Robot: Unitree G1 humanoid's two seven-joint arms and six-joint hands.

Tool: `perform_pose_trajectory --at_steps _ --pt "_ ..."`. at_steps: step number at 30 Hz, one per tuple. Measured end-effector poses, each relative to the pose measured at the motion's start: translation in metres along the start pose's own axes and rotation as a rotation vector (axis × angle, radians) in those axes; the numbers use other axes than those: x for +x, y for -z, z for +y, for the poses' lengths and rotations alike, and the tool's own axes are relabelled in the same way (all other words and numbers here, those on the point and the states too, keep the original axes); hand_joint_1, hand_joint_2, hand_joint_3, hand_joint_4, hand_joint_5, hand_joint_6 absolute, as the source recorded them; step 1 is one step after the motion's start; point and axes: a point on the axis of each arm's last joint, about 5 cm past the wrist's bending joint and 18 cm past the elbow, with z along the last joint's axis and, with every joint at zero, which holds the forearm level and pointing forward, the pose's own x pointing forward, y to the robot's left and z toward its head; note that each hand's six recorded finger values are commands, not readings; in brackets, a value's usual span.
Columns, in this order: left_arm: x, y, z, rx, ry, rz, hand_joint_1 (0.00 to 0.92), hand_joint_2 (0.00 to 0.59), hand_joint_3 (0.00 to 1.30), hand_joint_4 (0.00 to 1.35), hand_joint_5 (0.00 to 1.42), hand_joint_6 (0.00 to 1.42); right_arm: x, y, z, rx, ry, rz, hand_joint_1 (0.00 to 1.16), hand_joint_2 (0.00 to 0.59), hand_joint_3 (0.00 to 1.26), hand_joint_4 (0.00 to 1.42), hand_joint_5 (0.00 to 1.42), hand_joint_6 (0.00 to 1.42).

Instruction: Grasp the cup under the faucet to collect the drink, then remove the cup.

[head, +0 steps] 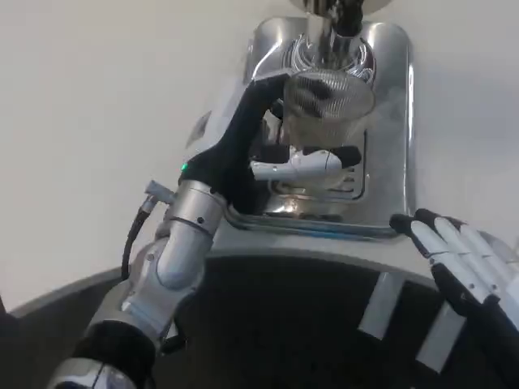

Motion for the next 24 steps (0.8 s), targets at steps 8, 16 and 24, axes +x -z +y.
perform_pose_trajectory --at_steps 8,16,24 --pt "0.0029 -0.0006 -0.0051 0.000 -0.029 0.004 0.758 0.127 1.00 1.15 1.32 1.42 -0.0007 0.0021 -0.0028 0.000 0.000 0.003 0.67 0.290 0.05 0.00 0.00 0.00" --pt "0.0032 -0.0008 -0.0077 0.033 -0.065 -0.005 0.689 0.158 0.76 0.98 1.19 1.41 0.0006 0.0026 -0.0027 0.010 -0.006 0.008 0.66 0.300 0.05 0.00 0.00 0.02" --pt "0.0018 0.0013 -0.0045 0.068 -0.051 -0.013 0.553 0.125 0.29 0.53 0.85 1.07 0.0066 -0.0008 0.0005 0.026 -0.016 -0.017 0.67 0.303 0.05 0.00 0.00 0.03"
